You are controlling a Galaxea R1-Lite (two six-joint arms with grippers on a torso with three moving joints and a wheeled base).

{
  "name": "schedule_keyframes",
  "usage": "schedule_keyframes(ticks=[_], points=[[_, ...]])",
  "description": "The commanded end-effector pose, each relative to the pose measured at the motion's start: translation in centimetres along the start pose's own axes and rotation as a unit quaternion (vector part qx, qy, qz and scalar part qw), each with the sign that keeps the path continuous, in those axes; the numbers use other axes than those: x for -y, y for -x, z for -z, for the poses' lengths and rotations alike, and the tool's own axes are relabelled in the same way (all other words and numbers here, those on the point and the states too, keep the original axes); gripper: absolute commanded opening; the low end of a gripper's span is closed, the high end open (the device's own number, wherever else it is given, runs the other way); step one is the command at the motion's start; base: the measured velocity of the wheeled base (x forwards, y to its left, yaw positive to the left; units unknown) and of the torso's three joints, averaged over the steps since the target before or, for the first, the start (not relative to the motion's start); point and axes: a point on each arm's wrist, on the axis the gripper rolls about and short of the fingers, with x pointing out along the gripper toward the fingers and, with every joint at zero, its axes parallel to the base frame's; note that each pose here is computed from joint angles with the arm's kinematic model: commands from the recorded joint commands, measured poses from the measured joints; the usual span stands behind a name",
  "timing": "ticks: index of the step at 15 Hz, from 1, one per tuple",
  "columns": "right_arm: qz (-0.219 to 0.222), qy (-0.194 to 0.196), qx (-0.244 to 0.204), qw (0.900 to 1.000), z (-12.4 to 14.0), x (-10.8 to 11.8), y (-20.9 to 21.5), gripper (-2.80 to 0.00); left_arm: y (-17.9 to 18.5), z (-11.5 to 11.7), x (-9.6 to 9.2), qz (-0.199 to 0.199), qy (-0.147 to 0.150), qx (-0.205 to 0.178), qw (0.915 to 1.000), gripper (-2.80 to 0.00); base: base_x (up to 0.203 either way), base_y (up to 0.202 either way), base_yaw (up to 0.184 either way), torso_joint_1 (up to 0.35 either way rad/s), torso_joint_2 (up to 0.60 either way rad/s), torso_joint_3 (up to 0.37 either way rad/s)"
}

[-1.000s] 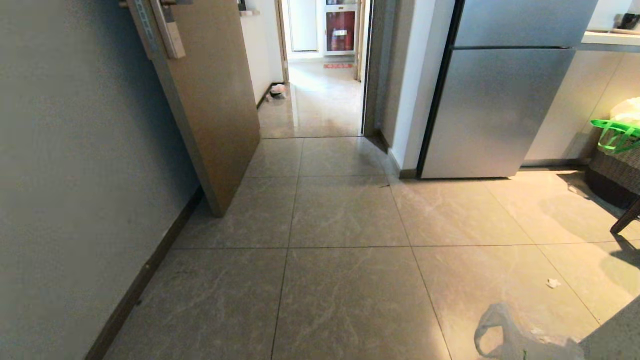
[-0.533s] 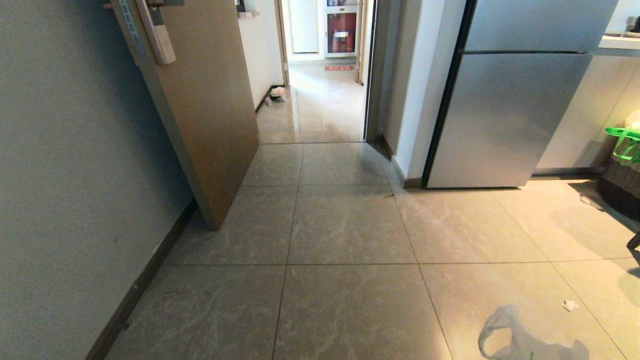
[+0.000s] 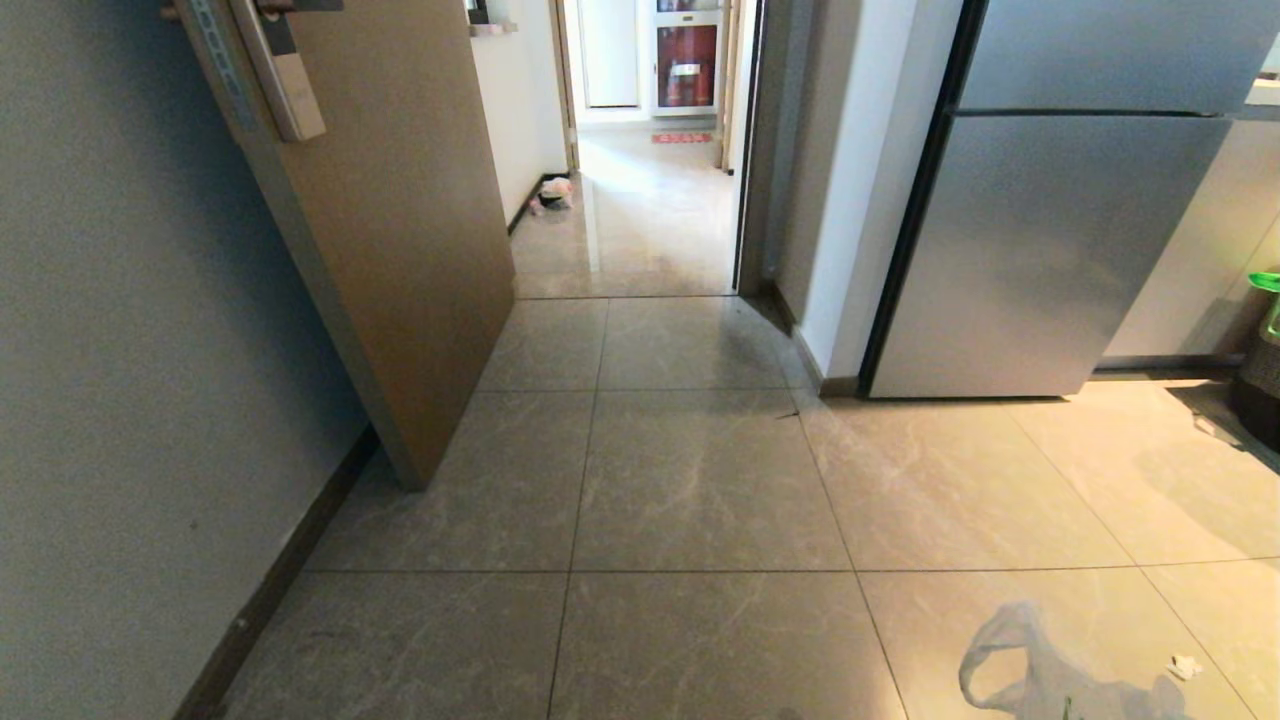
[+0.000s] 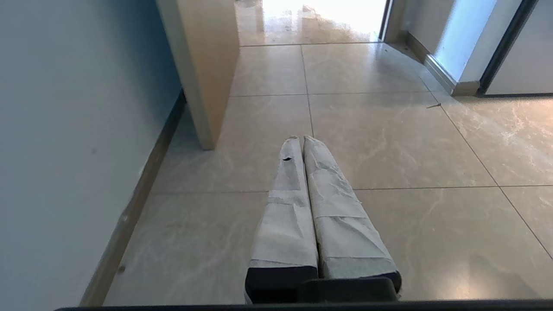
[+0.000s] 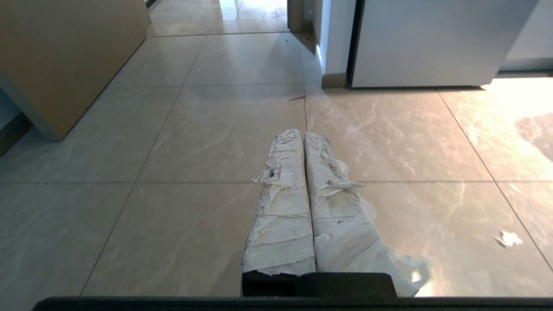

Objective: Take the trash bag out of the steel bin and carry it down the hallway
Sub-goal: Put the trash bag at the door

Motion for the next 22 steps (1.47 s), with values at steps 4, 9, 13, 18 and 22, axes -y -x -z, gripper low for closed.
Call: schedule_keyframes(ticks=[4, 9, 13, 18, 22], points=[[0.000, 0.000, 0.019, 1.000, 0.09, 0.00, 0.30, -2.80, -0.01, 0.00, 0.00, 0.000, 0.001, -0.001, 1.0000, -2.80, 0.193, 0.000, 0.001, 0.002, 0.00, 0.002], [0.000, 0.000, 0.020, 1.000, 0.08, 0.00, 0.30, -2.80, -0.01, 0.00, 0.00, 0.000, 0.001, -0.001, 1.0000, -2.80, 0.191, 0.000, 0.002, 0.002, 0.00, 0.001], [0.000, 0.000, 0.019, 1.000, 0.10, 0.00, 0.30, -2.80, -0.01, 0.00, 0.00, 0.000, 0.000, -0.001, 1.0000, -2.80, 0.192, 0.000, 0.001, 0.002, 0.00, 0.002], [0.000, 0.000, 0.020, 1.000, 0.08, 0.00, 0.30, -2.80, -0.01, 0.00, 0.00, 0.000, 0.001, -0.001, 1.0000, -2.80, 0.193, 0.000, 0.001, 0.002, 0.00, 0.004], [0.000, 0.000, 0.020, 1.000, 0.08, 0.00, 0.30, -2.80, -0.01, 0.00, 0.00, 0.000, 0.001, -0.001, 1.0000, -2.80, 0.190, 0.000, 0.002, 0.002, 0.00, 0.006]])
